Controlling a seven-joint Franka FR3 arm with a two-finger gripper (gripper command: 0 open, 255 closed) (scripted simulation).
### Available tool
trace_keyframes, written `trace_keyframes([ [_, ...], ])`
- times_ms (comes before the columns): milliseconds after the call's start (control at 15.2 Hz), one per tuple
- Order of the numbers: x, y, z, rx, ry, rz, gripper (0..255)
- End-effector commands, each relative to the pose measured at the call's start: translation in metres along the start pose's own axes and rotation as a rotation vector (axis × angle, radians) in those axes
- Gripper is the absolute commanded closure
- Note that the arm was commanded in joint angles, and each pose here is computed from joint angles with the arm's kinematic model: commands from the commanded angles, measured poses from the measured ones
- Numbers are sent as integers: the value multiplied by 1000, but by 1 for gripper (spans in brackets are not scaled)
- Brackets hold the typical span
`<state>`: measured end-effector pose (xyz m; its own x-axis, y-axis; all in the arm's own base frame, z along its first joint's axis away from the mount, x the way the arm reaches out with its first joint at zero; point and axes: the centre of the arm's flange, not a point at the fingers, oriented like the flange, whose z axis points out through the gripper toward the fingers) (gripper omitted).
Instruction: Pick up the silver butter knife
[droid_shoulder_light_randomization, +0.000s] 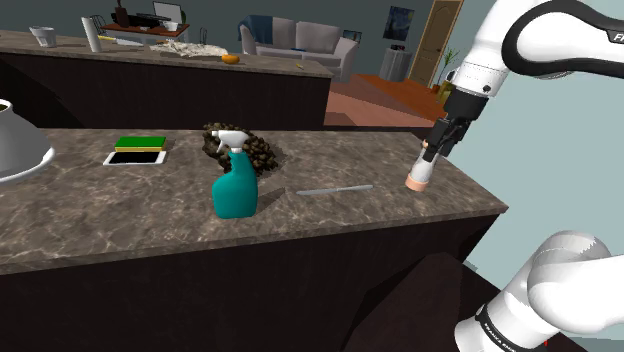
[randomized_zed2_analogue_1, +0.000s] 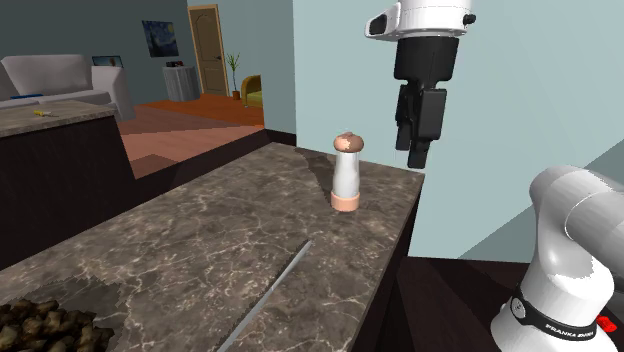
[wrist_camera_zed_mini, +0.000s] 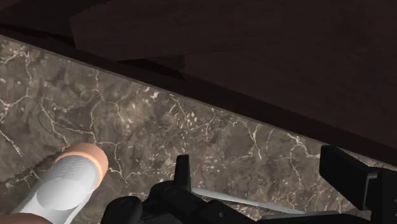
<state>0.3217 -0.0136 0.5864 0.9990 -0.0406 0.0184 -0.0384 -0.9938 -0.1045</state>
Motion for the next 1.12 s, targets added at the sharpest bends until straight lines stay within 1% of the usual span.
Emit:
trace_keyframes([
  [0,0,0,0,0,0,0,0],
  [264,46,3,30,-22,-25,-233,0],
  [528,92,-4,61,-44,-50,-465,0],
  [1056,169,-45,127,-87,-100,-930,0],
])
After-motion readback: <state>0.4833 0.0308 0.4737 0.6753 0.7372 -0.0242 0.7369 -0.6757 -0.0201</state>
